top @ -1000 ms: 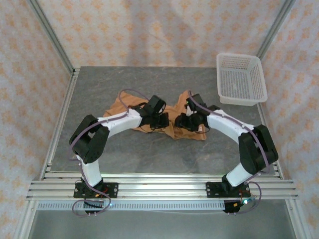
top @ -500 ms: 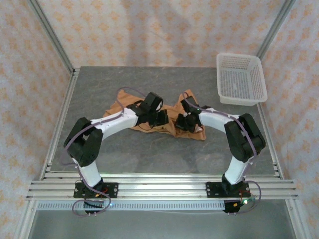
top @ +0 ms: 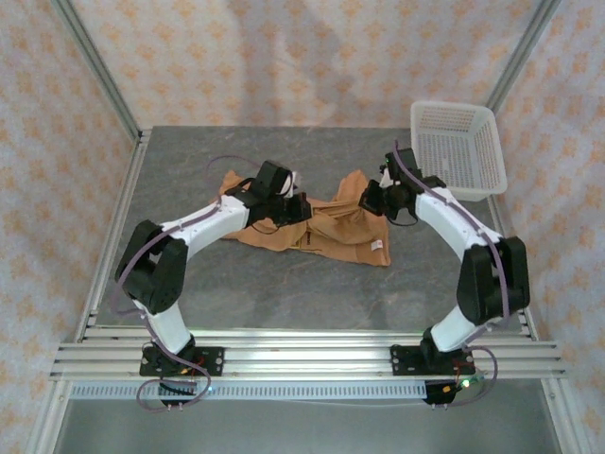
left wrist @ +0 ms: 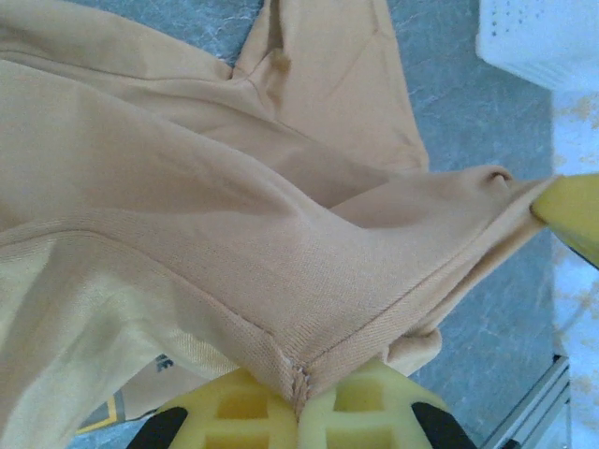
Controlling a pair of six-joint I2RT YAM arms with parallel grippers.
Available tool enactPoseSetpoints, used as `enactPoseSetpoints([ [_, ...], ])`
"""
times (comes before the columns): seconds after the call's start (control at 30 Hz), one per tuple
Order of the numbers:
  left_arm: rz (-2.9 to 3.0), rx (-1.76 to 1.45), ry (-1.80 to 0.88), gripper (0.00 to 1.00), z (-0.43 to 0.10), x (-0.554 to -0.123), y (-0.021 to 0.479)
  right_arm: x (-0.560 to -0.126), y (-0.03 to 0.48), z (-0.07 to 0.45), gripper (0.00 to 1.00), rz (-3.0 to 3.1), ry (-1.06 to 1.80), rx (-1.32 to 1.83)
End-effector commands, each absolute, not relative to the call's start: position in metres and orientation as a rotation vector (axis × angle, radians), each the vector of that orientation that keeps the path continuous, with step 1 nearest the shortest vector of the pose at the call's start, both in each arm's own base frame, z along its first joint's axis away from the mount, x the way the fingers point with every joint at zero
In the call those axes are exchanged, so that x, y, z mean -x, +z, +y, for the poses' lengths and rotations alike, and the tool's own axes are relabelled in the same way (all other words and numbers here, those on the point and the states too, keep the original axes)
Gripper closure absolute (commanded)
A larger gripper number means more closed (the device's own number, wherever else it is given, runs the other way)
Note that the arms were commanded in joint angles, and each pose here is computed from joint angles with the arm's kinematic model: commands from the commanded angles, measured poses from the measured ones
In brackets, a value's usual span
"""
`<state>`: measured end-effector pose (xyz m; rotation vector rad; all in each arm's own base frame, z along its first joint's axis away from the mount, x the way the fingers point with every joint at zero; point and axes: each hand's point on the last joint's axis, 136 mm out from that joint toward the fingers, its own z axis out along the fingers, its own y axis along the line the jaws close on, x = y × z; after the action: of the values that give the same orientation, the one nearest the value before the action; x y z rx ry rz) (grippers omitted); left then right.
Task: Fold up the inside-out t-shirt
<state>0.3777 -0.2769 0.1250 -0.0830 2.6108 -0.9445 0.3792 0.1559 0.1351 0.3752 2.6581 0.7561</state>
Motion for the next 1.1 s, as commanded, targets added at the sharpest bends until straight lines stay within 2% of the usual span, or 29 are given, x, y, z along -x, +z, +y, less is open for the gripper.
enactPoseSetpoints([
  [0.0, 2.704, 0.087, -0.812, 0.72, -0.256, -0.377, 0.096, -0.397, 0.118, 0.135, 1.00, 2.682, 0.658, -0.455],
  [0.03, 2.712, 0.076, -0.798, 0.59, -0.255, -0.376, 0.094, -0.401, 0.118, 0.139, 1.00, 2.683, 0.682, -0.456],
  [0.07, 2.711, 0.072, -0.787, 0.51, -0.254, -0.376, 0.093, -0.404, 0.118, 0.143, 1.00, 2.681, 0.706, -0.453],
  [0.13, 2.696, 0.066, -0.796, 0.40, -0.258, -0.374, 0.096, -0.408, 0.121, 0.151, 1.00, 2.671, 0.743, -0.444],
  [0.17, 2.693, 0.075, -0.802, 0.38, -0.260, -0.373, 0.098, -0.408, 0.123, 0.153, 1.00, 2.667, 0.755, -0.438],
  [0.23, 2.682, 0.119, -0.840, 0.39, -0.270, -0.369, 0.101, -0.409, 0.127, 0.159, 1.00, 2.659, 0.772, -0.422],
  [0.4, 2.633, 0.219, -0.963, 0.50, -0.310, -0.370, 0.105, -0.406, 0.135, 0.163, 1.00, 2.643, 0.785, -0.402],
  [0.53, 2.664, 0.202, -0.913, 0.48, -0.335, -0.373, 0.100, -0.405, 0.135, 0.162, 1.00, 2.647, 0.781, -0.403],
  [0.63, 2.715, 0.219, -0.879, 0.45, -0.347, -0.375, 0.077, -0.405, 0.136, 0.162, 1.00, 2.645, 0.781, -0.403],
  [0.8, 2.772, 0.234, -0.812, 0.45, -0.354, -0.379, 0.057, -0.404, 0.138, 0.162, 1.00, 2.638, 0.781, -0.400],
  [0.83, 2.783, 0.236, -0.800, 0.46, -0.355, -0.378, 0.053, -0.404, 0.137, 0.162, 1.00, 2.639, 0.781, -0.400],
  [0.9, 2.799, 0.249, -0.763, 0.59, -0.352, -0.380, 0.046, -0.404, 0.137, 0.162, 1.00, 2.640, 0.780, -0.399],
  [0.97, 2.800, 0.252, -0.735, 0.85, -0.348, -0.381, 0.049, -0.403, 0.136, 0.160, 1.00, 2.641, 0.766, -0.394],
  [1.0, 2.794, 0.253, -0.721, 0.95, -0.345, -0.381, 0.054, -0.403, 0.133, 0.157, 1.00, 2.648, 0.750, -0.400],
  [1.03, 2.785, 0.250, -0.710, 1.00, -0.341, -0.381, 0.061, -0.403, 0.130, 0.153, 1.00, 2.652, 0.736, -0.407],
  [1.07, 2.769, 0.242, -0.699, 1.00, -0.336, -0.381, 0.072, -0.403, 0.127, 0.147, 1.00, 2.655, 0.714, -0.424],
])
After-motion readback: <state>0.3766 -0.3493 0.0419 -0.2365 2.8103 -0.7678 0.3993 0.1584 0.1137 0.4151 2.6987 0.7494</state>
